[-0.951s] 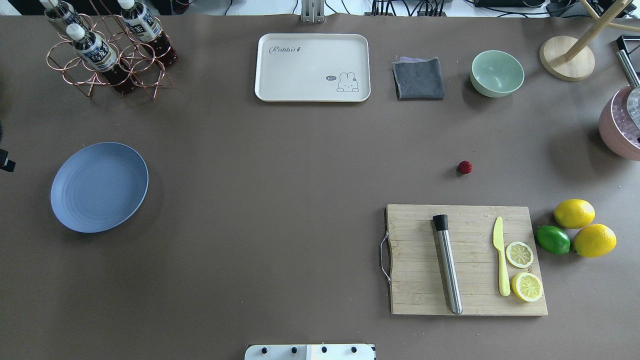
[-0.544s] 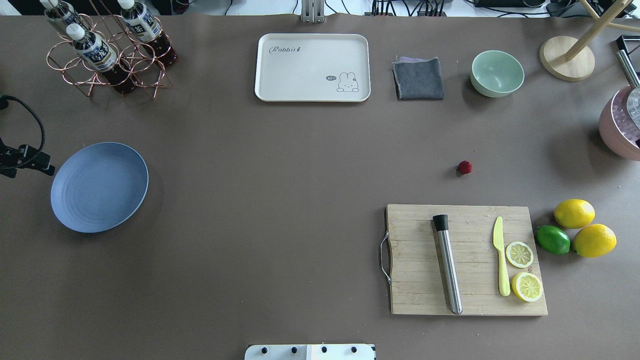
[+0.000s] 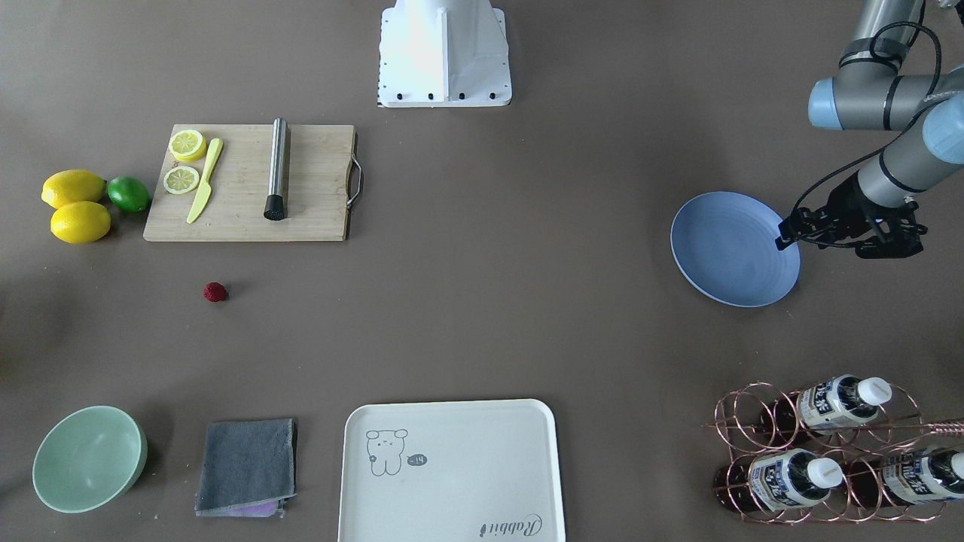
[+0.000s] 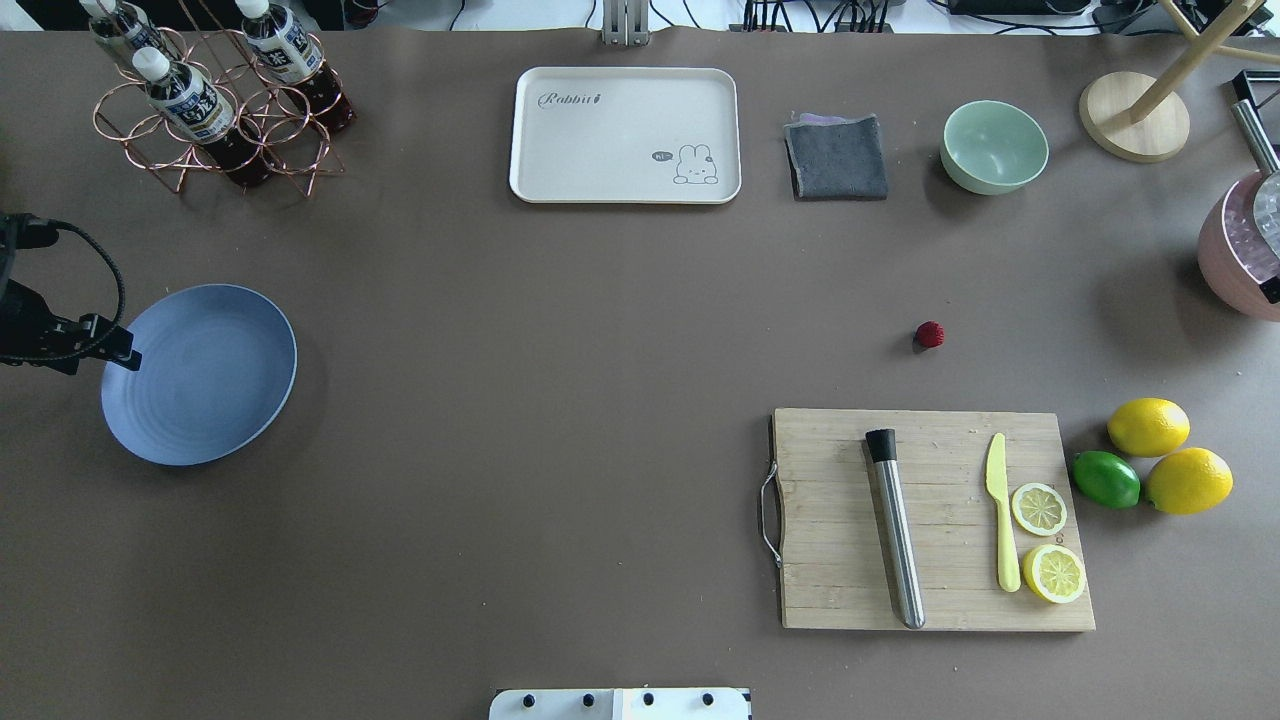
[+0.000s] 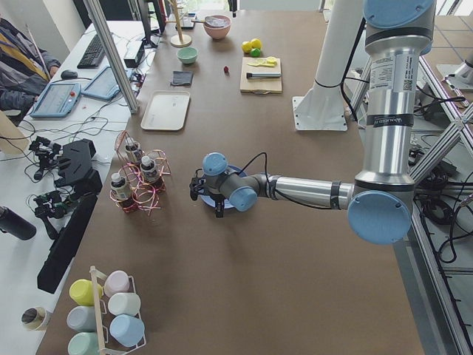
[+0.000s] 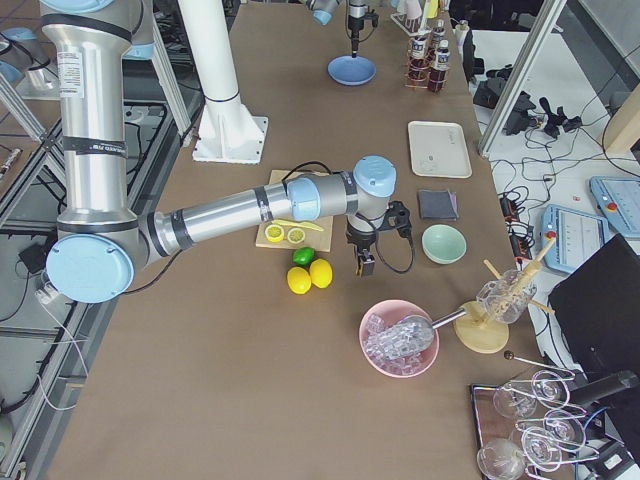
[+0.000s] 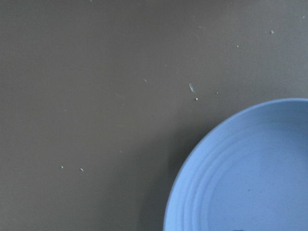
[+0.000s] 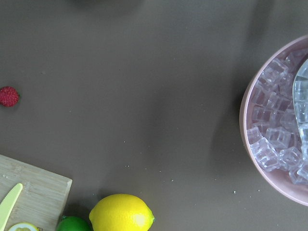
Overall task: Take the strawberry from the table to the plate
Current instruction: 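Push the blue plate inward with the left gripper while the right approaches the strawberry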
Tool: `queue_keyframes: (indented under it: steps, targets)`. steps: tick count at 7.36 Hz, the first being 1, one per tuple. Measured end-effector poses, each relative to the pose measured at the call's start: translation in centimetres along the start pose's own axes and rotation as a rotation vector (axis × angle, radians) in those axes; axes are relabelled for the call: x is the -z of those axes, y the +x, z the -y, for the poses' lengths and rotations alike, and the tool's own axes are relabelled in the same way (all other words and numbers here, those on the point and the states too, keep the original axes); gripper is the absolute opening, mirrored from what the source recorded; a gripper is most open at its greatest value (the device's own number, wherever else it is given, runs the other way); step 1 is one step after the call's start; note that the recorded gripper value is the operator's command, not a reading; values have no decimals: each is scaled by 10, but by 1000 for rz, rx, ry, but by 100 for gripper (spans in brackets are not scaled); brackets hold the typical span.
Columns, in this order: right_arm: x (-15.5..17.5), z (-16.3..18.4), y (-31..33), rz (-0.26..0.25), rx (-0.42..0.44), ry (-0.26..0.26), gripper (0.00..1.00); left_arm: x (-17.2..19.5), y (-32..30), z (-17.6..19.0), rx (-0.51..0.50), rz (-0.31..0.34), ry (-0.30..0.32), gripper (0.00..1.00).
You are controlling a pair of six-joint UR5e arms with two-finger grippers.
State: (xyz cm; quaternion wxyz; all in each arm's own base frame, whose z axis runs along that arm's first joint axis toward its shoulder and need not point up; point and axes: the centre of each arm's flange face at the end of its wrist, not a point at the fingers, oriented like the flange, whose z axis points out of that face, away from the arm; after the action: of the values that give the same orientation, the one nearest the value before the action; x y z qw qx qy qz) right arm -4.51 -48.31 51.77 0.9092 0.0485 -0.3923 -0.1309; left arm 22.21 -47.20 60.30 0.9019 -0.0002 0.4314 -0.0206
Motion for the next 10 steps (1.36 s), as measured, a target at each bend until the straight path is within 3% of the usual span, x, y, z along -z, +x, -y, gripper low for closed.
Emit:
queue_keyframes:
  steps: [1, 2, 6, 8, 10]
  targets:
    - [-1, 1, -2, 3, 6, 3, 100, -6, 2, -3, 5, -11, 0, 23]
    - [-1, 2, -4, 4, 7, 5, 100, -9, 2, -5, 9, -17, 1, 0]
    - [-1, 8, -20, 10, -6, 15, 100, -1, 1, -10, 12, -50, -15, 0]
    - [-4, 25, -45, 20, 2, 22, 100, 32, 14, -7, 25, -136, -28, 0]
    - [-16, 51, -91, 34, 15, 11, 99, 58, 53, -3, 116, -197, -23, 0]
